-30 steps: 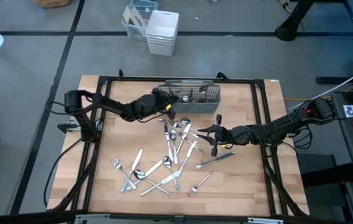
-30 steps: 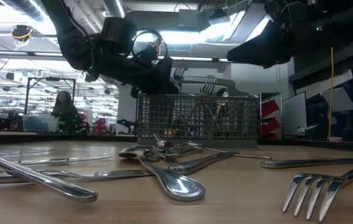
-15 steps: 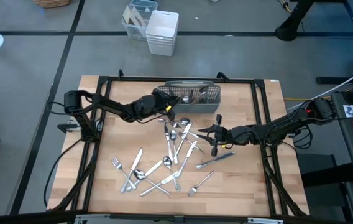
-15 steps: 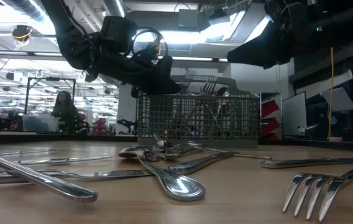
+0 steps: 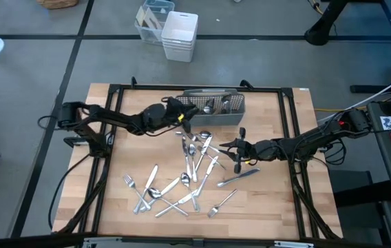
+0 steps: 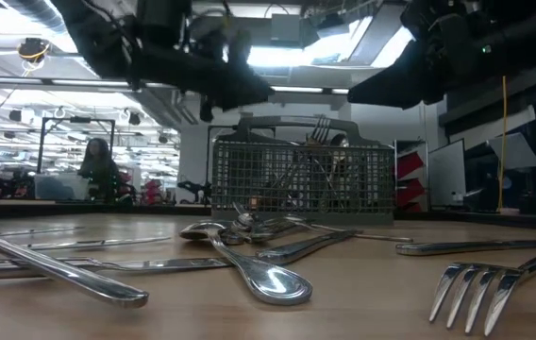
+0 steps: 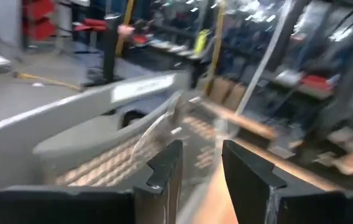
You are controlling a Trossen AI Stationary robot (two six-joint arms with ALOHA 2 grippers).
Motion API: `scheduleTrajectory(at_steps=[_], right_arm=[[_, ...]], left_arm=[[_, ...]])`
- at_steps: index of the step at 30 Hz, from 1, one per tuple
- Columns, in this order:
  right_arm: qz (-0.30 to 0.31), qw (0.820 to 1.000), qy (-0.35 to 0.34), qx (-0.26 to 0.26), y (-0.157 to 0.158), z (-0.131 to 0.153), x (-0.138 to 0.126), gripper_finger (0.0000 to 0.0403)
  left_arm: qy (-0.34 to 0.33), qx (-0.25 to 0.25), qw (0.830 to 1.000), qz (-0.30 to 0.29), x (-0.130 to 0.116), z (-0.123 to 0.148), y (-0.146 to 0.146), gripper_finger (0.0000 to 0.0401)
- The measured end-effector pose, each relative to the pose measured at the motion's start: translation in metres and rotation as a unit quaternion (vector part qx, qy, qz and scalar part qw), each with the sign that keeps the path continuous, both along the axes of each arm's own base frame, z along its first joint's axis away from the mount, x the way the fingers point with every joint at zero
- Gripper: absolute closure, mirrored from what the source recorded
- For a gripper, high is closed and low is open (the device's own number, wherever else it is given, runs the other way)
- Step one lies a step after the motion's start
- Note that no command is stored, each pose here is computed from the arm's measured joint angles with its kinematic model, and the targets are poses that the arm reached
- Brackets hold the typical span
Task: Sort silverware
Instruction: Put the fork into the silverware rack
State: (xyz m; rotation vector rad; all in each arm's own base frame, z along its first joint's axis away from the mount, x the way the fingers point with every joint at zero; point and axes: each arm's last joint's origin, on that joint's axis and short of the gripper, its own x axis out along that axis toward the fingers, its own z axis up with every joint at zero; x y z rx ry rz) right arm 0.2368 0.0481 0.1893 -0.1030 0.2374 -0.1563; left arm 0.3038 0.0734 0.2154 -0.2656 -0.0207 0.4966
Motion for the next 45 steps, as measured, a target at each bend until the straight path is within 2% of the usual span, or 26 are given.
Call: scheduleTrajectory(at_steps=[6,12,16,19,23,27,32,35,40,45], right_arm=[[0.0,1.0,0.002,0.0,0.0,0.0,0.0,0.0306],[0.0,1.0,0.009,-0.002,0.0,-0.002,0.0,0.0306],[-0.001,1.0,0.01,0.001,0.0,-0.002,-0.001,0.0306],[-0.006,1.0,0.005,0.023,0.0,-0.002,0.0,0.0306],[0.002,0.998,-0.001,0.065,0.001,-0.002,0.0,0.0306],[0.024,0.994,-0.012,0.106,0.004,0.006,0.004,0.0306],[0.079,0.988,-0.017,0.131,0.013,0.027,0.024,0.0306],[0.092,0.987,0.01,0.128,0.024,0.037,0.041,0.0306],[0.1,0.982,0.109,0.115,0.045,0.04,0.06,0.0306],[0.067,0.962,0.201,0.172,0.061,0.04,0.063,0.0306]], left_arm=[[0.013,-0.078,0.995,-0.065,-0.017,0.022,-0.024,0.0294],[0.061,-0.164,0.978,-0.116,-0.042,0.034,-0.05,0.0294],[0.101,-0.192,0.966,-0.139,-0.056,0.037,-0.068,0.0294],[0.13,-0.203,0.958,-0.157,-0.063,0.035,-0.081,0.0294],[0.163,-0.203,0.944,-0.202,-0.068,0.033,-0.099,0.0294],[0.185,-0.159,0.938,-0.248,-0.071,0.032,-0.114,0.0294],[0.185,-0.127,0.935,-0.276,-0.076,0.036,-0.123,0.0294],[0.189,-0.121,0.933,-0.281,-0.082,0.039,-0.125,0.0294],[0.195,-0.131,0.936,-0.262,-0.089,0.041,-0.125,0.0294],[0.205,-0.155,0.932,-0.256,-0.09,0.037,-0.127,0.0294]])
